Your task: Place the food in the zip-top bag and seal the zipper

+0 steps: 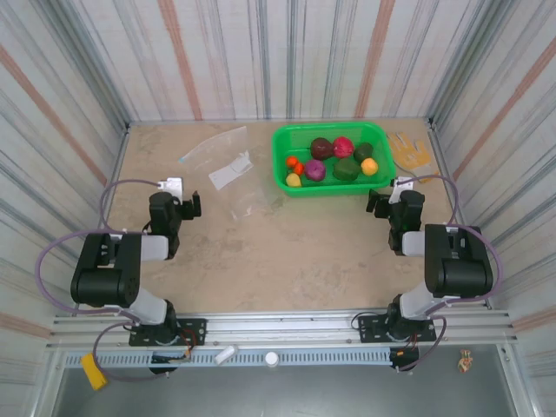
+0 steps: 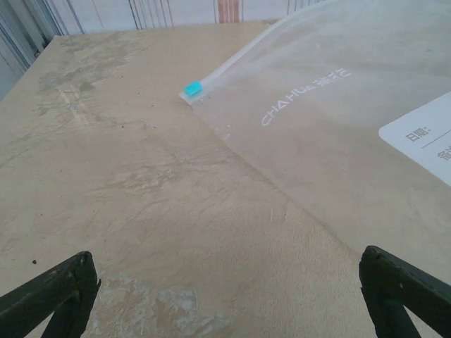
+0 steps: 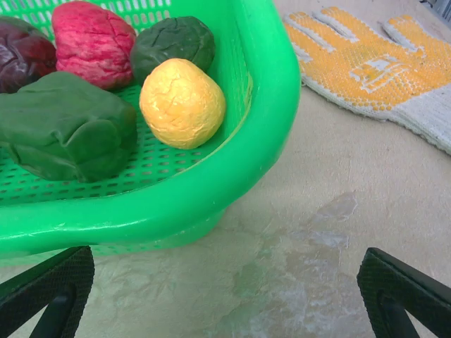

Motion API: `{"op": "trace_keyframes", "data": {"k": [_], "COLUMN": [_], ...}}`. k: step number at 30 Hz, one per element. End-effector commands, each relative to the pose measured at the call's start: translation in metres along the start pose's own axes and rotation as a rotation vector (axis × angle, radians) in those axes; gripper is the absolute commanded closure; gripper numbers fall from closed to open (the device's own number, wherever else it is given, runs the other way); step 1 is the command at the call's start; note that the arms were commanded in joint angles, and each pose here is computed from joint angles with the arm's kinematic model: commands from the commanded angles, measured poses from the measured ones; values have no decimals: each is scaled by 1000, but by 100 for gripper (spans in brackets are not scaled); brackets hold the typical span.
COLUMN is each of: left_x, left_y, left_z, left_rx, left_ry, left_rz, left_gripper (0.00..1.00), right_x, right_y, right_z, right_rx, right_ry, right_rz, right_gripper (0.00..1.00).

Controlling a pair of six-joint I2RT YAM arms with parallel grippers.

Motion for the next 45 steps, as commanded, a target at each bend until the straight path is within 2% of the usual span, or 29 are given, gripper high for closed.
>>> {"op": "trace_keyframes", "data": {"k": [1, 19, 29, 32, 34, 36, 38, 41, 43, 45], "left_x": [-2, -2, -7, -17, -25, -32, -40, -55, -64, -72], "left_y": [2, 3, 6, 21, 40, 57, 68, 90, 109, 134], "left_z": [-4, -6, -13, -6, -2, -10, -18, -34, -49, -66], "left_rx": [23, 20, 75, -40, -146, -165, -159, -143, -77, 64], "left_ry": [-6, -18, -44, -29, -15, -28, -22, -45, -68, -46], "left_rz": [-15, -17, -15, -71, -117, -154, -191, -251, -280, -260], "left_gripper": [1, 1, 1, 1, 1, 1, 1, 1, 1, 1], "right_x": [-4, -3, -4, -16, -27, -33, -37, -51, -61, -75], "right_y": [-2, -1, 6, 29, 40, 49, 61, 93, 118, 148], "right_z": [-2, -1, 2, 1, 0, -1, 10, 37, 58, 80], "right_rx": [0, -1, -39, -10, 12, 29, -18, -62, -110, -192], "right_ry": [-22, -19, -15, -15, -22, -96, -118, -53, 2, 34], "right_rz": [-3, -4, -40, -104, -55, 19, 24, -67, -144, -233], "right_gripper": [1, 1, 1, 1, 1, 1, 1, 1, 1, 1]}}
Point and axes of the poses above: each hand's point on the last joint's axis, 136 mm out from that joint toward the fingers, its own y axis back along the fingers, its own z axis along the line the jaws close on, x = y × z, the point moved 5 cm from there along y, back along the fingers, and after that the axes turned 8 degrees about y, right-handed, at the moved point
